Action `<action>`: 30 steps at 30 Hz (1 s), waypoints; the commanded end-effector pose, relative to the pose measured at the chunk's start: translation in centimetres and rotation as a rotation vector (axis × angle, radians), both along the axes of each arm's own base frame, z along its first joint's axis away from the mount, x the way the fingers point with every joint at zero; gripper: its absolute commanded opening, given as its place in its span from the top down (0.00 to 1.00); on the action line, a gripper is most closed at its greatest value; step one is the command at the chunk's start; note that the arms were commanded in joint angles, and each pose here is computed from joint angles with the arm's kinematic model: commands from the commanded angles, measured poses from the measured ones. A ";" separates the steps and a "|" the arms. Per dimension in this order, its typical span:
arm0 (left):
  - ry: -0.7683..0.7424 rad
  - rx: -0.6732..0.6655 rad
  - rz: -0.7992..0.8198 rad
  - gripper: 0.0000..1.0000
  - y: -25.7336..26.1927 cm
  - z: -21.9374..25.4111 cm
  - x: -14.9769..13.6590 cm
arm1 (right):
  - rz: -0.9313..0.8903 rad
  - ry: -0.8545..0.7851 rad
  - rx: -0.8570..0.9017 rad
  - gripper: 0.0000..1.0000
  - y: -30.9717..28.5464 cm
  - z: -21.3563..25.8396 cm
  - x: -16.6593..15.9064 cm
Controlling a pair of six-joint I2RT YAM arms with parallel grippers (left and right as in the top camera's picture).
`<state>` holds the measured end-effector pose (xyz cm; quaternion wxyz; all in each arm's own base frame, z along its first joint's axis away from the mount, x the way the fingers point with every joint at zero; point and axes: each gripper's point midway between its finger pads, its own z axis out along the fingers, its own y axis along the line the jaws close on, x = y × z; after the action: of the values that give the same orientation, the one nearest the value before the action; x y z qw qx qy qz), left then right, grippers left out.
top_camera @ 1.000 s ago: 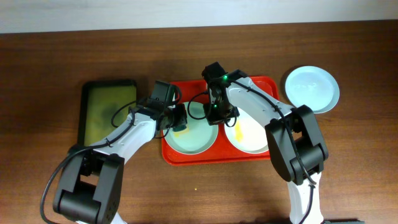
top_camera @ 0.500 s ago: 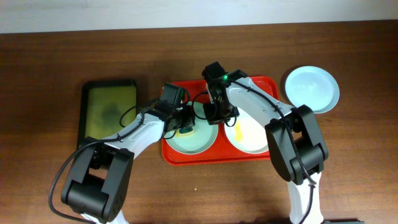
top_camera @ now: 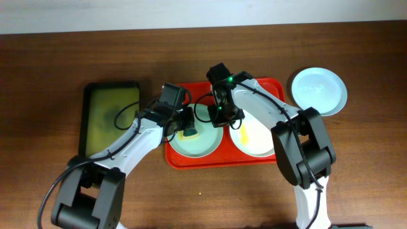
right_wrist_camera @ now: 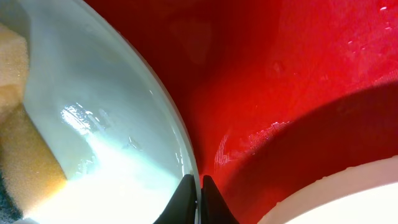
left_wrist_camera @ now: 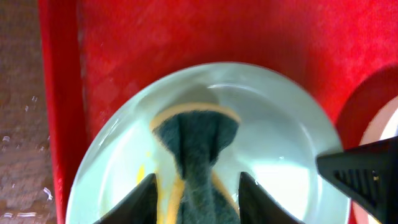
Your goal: Clean dirty plates on tray and stack at the side
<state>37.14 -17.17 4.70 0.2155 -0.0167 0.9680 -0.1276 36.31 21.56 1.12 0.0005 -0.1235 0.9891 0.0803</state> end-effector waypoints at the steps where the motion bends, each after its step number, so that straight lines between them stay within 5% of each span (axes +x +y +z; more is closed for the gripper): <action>1: 0.003 0.024 -0.023 0.71 -0.2 -0.3 -0.2 | 0.010 -0.036 -0.013 0.96 -0.1 0.7 0.6; 12: 0.057 0.028 -0.013 0.68 -1.2 -3.1 -0.6 | 0.010 -0.039 -0.011 0.96 0.0 0.7 0.6; 16: 0.047 0.025 -0.013 0.85 -1.3 -3.0 -0.4 | 0.010 -0.039 -0.011 0.96 0.0 0.7 0.7; 19: 0.039 0.028 -0.010 0.88 -1.3 -2.9 -0.2 | 0.010 -0.039 -0.011 0.96 0.0 0.7 0.7; 26: 0.039 0.028 -0.010 0.59 -1.3 -2.8 -0.2 | 0.010 -0.039 -0.011 0.96 0.0 0.7 0.7; 30: 0.019 0.023 -0.012 0.57 -1.3 -2.0 0.0 | 0.010 -0.040 -0.012 0.96 0.0 0.7 0.7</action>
<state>36.57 -18.35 1.76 0.1918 -0.0108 0.9745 -0.1162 36.42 21.61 1.12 0.0028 -0.1250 0.9889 0.0809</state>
